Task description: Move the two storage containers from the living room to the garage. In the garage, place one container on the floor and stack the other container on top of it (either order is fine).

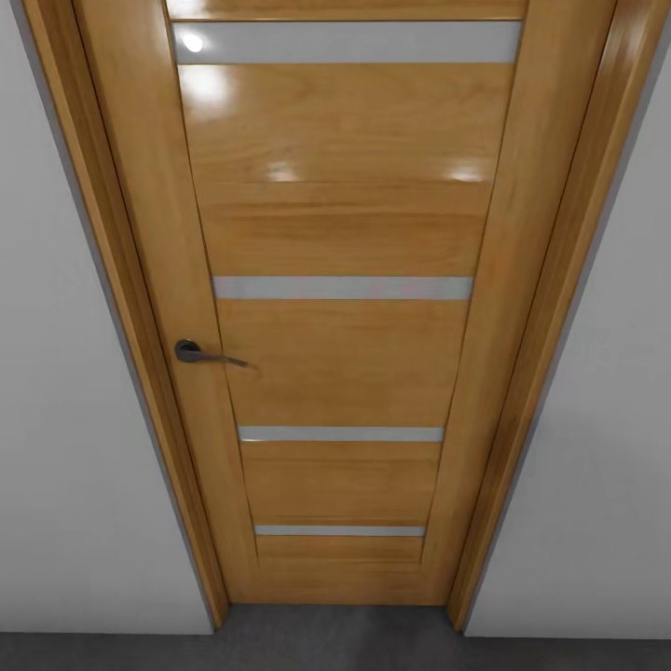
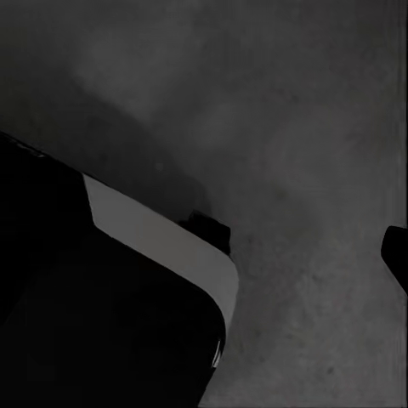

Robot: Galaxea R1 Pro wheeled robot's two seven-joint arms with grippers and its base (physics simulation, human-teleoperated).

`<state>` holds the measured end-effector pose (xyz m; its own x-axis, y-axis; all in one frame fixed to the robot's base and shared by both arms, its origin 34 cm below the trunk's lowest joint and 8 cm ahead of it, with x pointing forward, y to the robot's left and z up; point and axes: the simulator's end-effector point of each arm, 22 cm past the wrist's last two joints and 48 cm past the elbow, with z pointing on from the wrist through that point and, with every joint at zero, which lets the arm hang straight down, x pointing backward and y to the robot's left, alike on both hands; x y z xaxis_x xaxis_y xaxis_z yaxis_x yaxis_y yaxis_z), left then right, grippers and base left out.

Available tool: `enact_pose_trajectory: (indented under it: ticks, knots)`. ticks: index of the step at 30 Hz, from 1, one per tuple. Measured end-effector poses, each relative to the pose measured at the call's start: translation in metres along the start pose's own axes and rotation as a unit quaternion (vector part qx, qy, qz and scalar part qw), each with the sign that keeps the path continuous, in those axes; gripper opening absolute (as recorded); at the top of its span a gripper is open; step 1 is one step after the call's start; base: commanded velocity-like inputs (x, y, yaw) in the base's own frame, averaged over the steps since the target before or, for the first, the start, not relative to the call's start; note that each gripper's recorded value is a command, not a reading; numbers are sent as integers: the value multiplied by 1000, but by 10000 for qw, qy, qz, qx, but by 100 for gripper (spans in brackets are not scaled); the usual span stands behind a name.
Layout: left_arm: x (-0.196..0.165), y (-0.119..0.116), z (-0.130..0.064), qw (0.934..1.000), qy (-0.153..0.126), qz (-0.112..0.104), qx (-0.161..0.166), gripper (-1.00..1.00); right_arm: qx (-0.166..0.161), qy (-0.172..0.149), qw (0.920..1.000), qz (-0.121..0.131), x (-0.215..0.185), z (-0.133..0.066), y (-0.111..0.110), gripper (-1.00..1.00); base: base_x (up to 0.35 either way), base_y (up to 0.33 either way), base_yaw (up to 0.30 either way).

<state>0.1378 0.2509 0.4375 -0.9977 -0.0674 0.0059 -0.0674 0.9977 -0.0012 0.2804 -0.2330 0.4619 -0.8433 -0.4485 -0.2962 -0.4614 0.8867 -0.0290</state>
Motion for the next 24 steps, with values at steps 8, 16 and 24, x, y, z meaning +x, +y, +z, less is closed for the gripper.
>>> enact_pose_trajectory:
  ticks: [8,16,24]
  knots:
    - [0,0,0,10000,0,1,0,100,139,-440,9989,-93,-70,-13,-33,100,0,0,0]
    - [0,0,0,10000,0,0,0,100,-169,-622,9977,-191,-133,-16,-54,100,0,0,0]
    - [0,2,0,10000,0,-5,-14,100,-618,-972,9927,-352,-206,-30,-77,100,0,0,0]
